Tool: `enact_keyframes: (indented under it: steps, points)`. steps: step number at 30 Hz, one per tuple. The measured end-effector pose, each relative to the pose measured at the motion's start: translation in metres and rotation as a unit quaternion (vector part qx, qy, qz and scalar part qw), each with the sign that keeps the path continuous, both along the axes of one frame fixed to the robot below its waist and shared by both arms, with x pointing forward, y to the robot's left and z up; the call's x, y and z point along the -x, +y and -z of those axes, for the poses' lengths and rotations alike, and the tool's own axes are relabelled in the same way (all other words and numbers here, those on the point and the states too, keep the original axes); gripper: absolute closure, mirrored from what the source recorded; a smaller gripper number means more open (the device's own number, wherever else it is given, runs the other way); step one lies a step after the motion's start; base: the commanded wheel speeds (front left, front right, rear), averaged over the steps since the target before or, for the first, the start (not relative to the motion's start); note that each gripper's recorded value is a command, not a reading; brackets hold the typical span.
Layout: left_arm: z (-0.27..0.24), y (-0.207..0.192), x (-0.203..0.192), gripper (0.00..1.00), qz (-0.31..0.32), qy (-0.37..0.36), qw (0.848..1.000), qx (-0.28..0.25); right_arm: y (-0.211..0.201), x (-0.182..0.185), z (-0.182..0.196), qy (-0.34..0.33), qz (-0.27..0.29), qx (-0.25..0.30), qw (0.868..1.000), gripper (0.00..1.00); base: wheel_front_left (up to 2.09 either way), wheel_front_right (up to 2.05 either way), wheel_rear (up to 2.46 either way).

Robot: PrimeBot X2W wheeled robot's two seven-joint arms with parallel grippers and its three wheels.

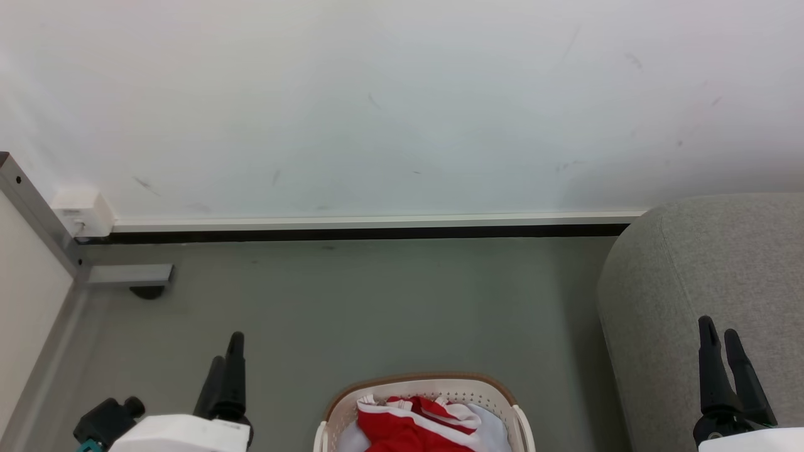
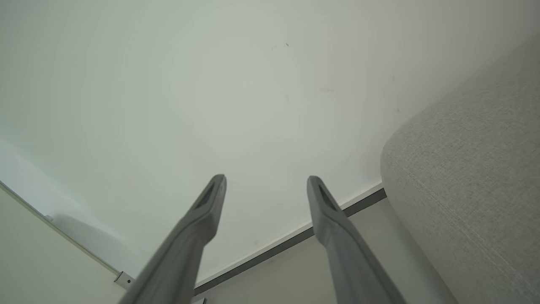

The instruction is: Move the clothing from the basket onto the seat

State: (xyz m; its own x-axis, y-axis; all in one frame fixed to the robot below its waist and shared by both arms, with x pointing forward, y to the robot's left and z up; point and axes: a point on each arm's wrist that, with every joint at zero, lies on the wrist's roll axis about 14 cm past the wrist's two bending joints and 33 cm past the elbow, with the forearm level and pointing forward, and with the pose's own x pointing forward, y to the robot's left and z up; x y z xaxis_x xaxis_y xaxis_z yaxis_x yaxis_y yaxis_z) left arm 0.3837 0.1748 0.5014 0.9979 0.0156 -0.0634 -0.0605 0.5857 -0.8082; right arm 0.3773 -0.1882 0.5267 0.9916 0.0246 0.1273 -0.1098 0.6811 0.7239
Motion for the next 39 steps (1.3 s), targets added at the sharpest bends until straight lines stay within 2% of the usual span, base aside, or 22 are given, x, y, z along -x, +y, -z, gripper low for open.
enact_keyframes:
  steps: [18,39]
  points:
    - [-0.005,-0.008,0.0,0.0,0.009,-0.02,0.992,-0.122,0.0,0.0,0.003,-0.007,0.01,0.137,0.991,0.0,0.0,0.0,0.0]
    - [-0.008,-0.01,0.003,0.0,0.014,-0.042,0.971,-0.237,0.003,0.001,0.006,-0.011,0.017,0.258,0.966,0.0,0.0,0.0,0.0]
